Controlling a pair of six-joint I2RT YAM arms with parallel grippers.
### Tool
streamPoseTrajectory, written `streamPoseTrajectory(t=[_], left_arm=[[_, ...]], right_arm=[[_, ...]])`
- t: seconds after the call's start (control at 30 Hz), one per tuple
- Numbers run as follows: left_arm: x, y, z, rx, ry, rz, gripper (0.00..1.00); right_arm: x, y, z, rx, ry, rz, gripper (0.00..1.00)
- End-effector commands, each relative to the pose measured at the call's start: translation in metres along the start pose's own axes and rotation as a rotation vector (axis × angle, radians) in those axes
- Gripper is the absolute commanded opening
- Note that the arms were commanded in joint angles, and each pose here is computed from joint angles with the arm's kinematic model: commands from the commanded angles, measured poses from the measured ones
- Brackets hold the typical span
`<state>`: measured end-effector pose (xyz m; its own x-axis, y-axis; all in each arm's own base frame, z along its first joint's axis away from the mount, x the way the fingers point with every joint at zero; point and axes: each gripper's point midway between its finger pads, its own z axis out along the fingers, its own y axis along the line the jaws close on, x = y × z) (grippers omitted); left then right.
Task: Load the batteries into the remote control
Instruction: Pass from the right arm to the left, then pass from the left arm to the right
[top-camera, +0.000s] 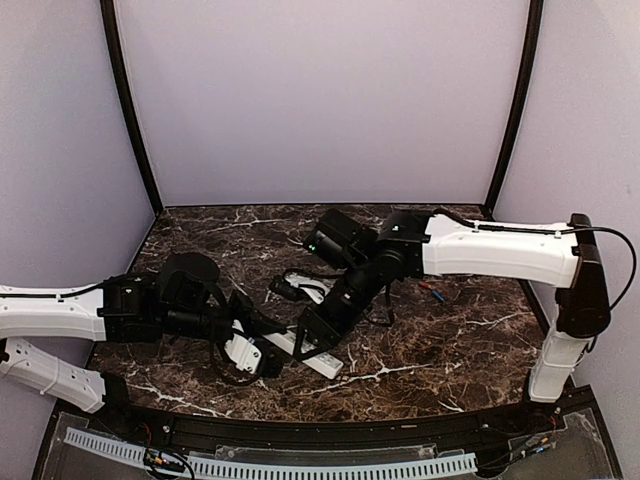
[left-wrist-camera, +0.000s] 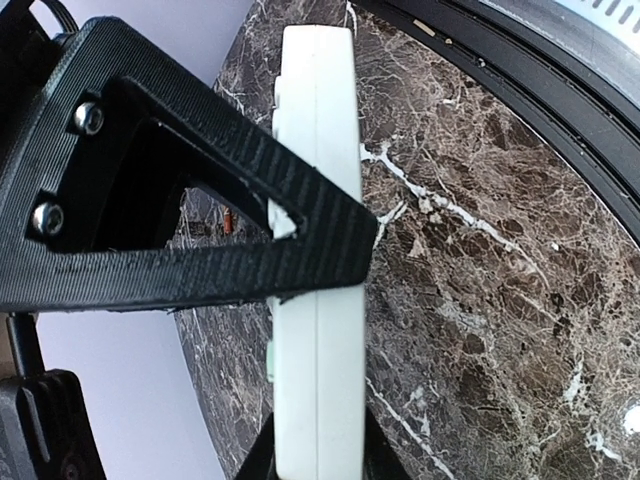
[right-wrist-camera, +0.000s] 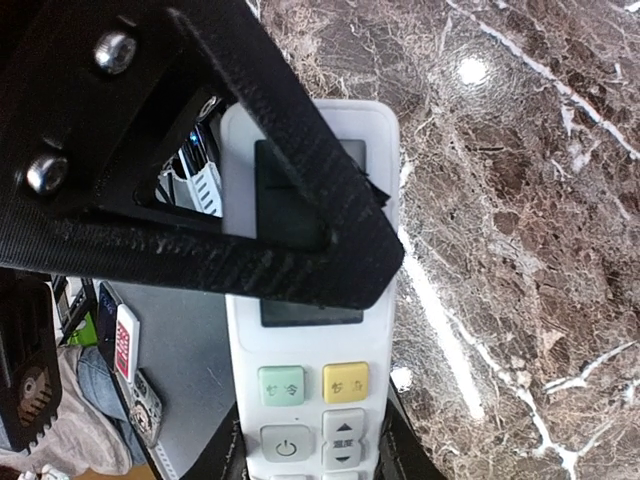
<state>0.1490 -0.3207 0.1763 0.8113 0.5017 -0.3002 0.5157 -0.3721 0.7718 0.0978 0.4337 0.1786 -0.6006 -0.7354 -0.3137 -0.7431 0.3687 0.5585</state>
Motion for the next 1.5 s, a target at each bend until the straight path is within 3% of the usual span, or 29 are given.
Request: streamPoseTrajectory(t=[0.0, 0.1, 0.13, 0.23, 0.4, 0.5, 0.63, 0.77, 0.9, 1.03, 1.17, 1.2, 1.27, 1.33, 1.4, 1.47], left_arm=[[-0.01, 0.04, -0.012, -0.119, -0.036, -0.167, 0.0], [-0.017, 0.058, -0.02, -0.171, -0.08, -0.393, 0.0], [-0.02, 0.065, -0.022, -0.186, -0.103, -0.452, 0.0], [-0.032, 0.065, -0.022, -0.129, -0.185, -0.744, 0.0], [-0.051, 0.076, -0.025, -0.079, -0.37, -1.082, 0.0], [-0.06, 0.099, -0.04, -0.066, -0.536, -1.28, 0.0], [-0.075, 0.11, -0.054, 0.011, -0.723, -1.395, 0.0], [-0.077, 0.105, -0.047, 0.061, -0.752, -1.443, 0.0], [-0.08, 0.103, -0.049, 0.075, -0.769, -1.441, 0.0], [-0.079, 0.102, -0.052, 0.071, -0.767, -1.434, 0.0], [-0.081, 0.104, -0.058, 0.059, -0.78, -1.417, 0.0], [-0.081, 0.105, -0.058, 0.054, -0.779, -1.411, 0.0], [-0.08, 0.105, -0.057, 0.045, -0.768, -1.399, 0.01], [-0.076, 0.103, -0.051, 0.038, -0.73, -1.393, 0.37], [-0.076, 0.109, -0.05, 0.023, -0.717, -1.364, 0.59], [-0.08, 0.113, -0.05, 0.032, -0.721, -1.34, 0.71]], right_arm=[[-0.029, 0.017, -0.038, 0.059, -0.179, -0.131, 0.56], [-0.038, 0.009, -0.073, 0.189, -0.308, -0.158, 0.96], [-0.04, 0.007, -0.086, 0.225, -0.359, -0.168, 0.98], [-0.048, 0.017, -0.134, 0.273, -0.564, -0.23, 0.99], [-0.046, 0.045, -0.191, 0.22, -0.895, -0.398, 0.99], [-0.039, 0.05, -0.201, 0.2, -0.991, -0.457, 0.99], [-0.042, 0.047, -0.199, 0.197, -1.049, -0.468, 0.99], [-0.054, 0.051, -0.191, 0.162, -1.066, -0.482, 0.96], [-0.065, 0.053, -0.186, 0.153, -1.09, -0.498, 0.82], [-0.071, 0.057, -0.18, 0.125, -1.088, -0.512, 0.39], [-0.071, 0.056, -0.168, 0.1, -1.038, -0.5, 0.05], [-0.071, 0.055, -0.167, 0.095, -1.032, -0.491, 0.0], [-0.07, 0.055, -0.165, 0.081, -1.026, -0.474, 0.0], [-0.07, 0.055, -0.161, 0.067, -1.015, -0.464, 0.0], [-0.071, 0.055, -0.156, 0.05, -0.996, -0.456, 0.0], [-0.073, 0.057, -0.15, 0.031, -0.973, -0.451, 0.0]])
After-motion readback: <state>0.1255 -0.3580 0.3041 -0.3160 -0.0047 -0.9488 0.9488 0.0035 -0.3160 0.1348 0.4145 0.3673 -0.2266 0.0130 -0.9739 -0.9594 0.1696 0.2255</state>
